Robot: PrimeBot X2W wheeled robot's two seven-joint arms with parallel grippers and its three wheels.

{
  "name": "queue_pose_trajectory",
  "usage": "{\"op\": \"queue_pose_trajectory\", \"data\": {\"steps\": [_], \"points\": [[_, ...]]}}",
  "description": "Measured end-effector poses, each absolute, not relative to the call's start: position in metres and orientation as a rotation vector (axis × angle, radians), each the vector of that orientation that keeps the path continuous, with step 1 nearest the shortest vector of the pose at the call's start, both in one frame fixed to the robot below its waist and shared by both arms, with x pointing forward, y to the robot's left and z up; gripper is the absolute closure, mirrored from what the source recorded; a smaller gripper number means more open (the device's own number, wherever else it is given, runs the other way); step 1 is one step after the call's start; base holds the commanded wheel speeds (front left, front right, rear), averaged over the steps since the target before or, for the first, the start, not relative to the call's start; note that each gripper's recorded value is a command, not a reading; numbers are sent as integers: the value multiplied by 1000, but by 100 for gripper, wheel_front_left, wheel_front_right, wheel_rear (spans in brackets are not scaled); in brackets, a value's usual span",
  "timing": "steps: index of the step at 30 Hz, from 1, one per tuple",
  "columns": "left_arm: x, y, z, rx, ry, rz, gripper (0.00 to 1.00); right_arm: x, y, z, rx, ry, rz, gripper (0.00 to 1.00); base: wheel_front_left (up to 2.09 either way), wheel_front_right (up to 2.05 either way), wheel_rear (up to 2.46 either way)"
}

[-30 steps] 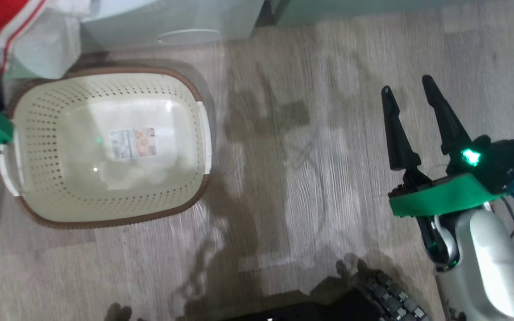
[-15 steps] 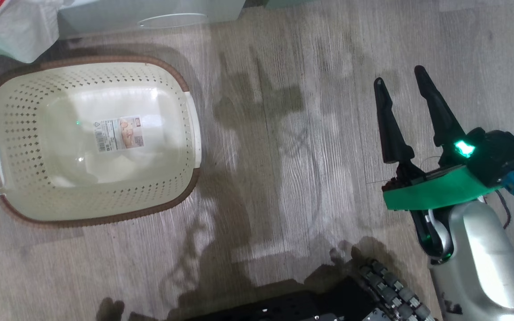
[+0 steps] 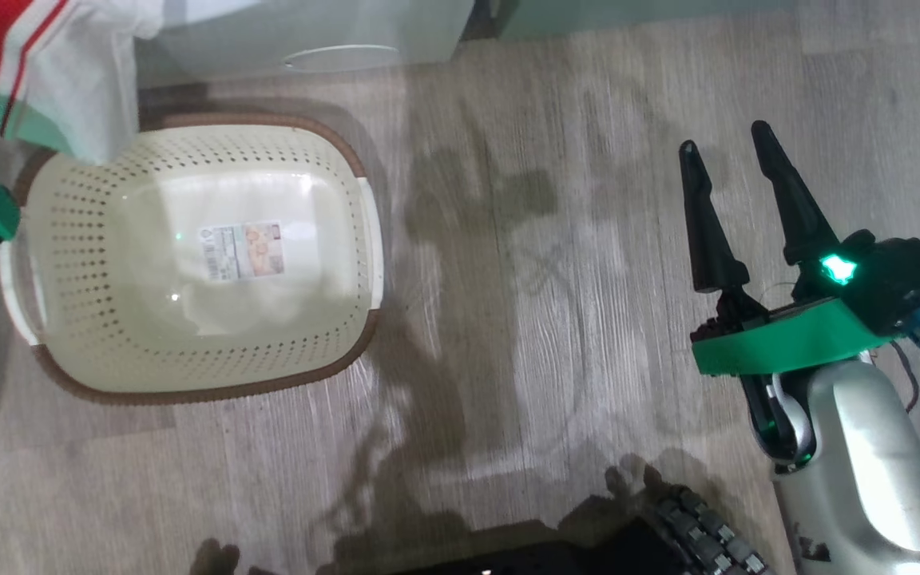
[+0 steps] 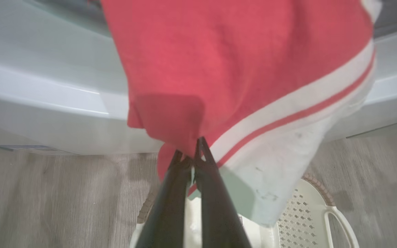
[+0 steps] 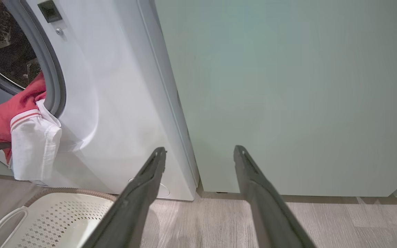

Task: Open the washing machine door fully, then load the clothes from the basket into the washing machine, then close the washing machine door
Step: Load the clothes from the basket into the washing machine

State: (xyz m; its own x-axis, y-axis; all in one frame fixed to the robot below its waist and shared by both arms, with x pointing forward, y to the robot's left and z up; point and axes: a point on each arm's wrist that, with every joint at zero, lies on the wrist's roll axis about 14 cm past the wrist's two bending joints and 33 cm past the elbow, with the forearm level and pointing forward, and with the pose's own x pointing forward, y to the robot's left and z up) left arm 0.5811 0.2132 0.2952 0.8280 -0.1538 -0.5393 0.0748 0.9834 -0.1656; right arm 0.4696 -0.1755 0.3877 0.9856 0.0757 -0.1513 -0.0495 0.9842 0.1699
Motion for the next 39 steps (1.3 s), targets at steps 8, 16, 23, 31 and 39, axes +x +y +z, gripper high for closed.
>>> {"op": "queue_pose_trajectory", "data": {"steps": [8,16,23,31,39], "points": [[593,201,362,-121,533,-236,100,471,-169,403,192,120,78,0,0,0,0],[623,185,407,-98,512,-268,100,464,-176,406,220,121,55,0,0,0,0],[666,177,419,-131,538,-236,100,455,-191,402,234,139,7,0,0,0,0],[711,187,406,-148,556,-137,100,446,-205,390,234,179,-38,0,0,0,0],[770,188,421,-156,302,-66,100,444,-217,375,225,220,-72,0,0,0,0]]}}
